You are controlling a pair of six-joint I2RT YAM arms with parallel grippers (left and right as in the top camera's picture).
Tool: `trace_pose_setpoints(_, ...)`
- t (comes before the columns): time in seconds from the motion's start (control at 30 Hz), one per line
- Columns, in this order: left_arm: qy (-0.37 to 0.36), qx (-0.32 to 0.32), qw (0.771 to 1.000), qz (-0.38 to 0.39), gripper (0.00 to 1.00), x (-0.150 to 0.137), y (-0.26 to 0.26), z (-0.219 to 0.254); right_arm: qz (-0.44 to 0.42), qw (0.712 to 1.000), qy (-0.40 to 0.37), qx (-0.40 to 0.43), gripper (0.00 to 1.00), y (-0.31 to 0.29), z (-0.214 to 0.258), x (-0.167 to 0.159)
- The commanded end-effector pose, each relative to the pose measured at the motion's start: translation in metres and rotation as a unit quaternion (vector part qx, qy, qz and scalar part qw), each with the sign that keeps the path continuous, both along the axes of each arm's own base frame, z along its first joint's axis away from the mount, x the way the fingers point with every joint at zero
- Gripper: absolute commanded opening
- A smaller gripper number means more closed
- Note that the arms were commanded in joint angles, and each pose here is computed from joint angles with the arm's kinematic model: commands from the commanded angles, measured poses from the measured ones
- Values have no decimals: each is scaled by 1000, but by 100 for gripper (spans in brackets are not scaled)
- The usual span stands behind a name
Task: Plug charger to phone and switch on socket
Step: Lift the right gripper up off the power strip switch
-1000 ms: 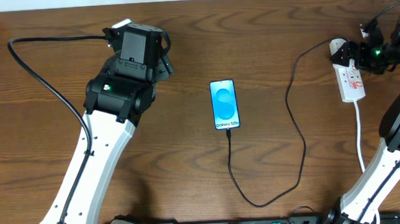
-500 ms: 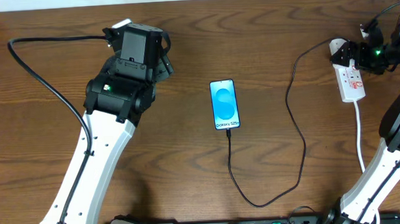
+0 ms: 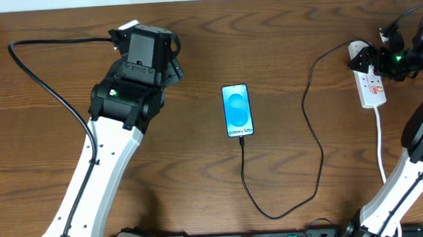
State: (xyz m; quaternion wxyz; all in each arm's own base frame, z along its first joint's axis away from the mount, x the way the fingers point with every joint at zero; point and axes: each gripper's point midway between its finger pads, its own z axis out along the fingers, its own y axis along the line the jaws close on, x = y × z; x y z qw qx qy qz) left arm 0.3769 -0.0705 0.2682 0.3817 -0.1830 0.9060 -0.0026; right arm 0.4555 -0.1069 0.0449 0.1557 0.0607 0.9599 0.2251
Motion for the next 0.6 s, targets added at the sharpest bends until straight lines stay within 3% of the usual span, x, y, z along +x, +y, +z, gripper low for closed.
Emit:
trace_pose_setpoints(0.0, -6, 11, 1000, 0, 81, 0, 3, 5, 26, 997, 47, 47, 99, 40, -31, -15)
trace_pose_setpoints(0.3, -6, 11, 1000, 0, 81, 0, 3, 5, -138, 983, 111, -37, 99, -19, -15, -21)
trace_pose_setpoints(0.57, -6, 11, 1000, 0, 81, 0, 3, 5, -209, 971, 85, -86, 99, -38, 59, -37)
